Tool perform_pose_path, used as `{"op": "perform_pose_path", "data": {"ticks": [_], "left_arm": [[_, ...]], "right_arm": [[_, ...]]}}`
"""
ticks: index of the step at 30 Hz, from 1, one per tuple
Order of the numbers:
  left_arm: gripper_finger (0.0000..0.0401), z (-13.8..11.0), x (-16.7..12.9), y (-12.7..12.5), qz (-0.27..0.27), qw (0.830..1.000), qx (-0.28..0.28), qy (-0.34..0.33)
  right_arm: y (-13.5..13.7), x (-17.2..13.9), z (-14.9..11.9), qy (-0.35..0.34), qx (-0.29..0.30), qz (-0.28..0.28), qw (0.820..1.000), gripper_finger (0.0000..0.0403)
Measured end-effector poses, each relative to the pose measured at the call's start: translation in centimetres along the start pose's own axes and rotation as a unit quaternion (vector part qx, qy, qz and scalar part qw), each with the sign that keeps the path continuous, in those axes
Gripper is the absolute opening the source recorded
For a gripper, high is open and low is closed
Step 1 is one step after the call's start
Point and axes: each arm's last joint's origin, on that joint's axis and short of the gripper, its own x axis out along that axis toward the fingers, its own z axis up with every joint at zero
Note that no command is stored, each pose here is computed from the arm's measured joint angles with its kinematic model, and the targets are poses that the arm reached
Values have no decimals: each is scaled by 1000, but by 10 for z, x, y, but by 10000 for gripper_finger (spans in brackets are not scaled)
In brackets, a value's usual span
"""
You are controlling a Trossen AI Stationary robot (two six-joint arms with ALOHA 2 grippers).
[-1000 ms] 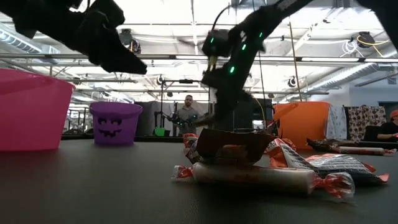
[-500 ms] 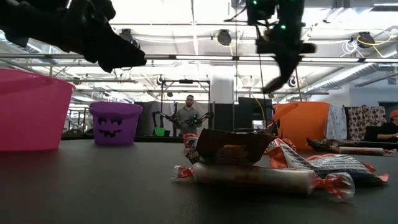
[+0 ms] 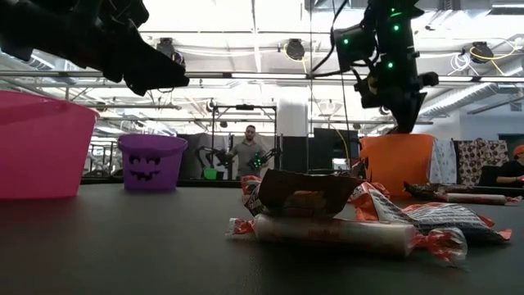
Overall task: Sort candy by brand, put in halloween buckets
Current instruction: Put the brown candy into the orange bucket
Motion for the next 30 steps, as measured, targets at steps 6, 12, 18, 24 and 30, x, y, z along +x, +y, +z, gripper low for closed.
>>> {"op": "perform_pose_path", "data": {"ticks": [6, 12, 18, 24, 30], "left_arm": [[176, 0, 0, 0, 0, 1000, 0, 0], [176, -1, 0, 0, 0, 1000, 13, 3], [176, -3, 0, 0, 1, 1000, 17, 15], [176, -4, 0, 0, 2, 1000, 20, 21], [176, -4, 0, 0, -2, 1000, 20, 23]], "right_arm": [[-3, -1, 3, 0, -4, 0, 1000, 74], [-5, -17, 10, -21, -18, 16, 999, 119], [-2, -43, 16, -39, -13, 88, 995, 141], [34, -64, 8, -89, -79, 210, 970, 140], [92, -88, -29, -184, -258, 341, 885, 141]]}}
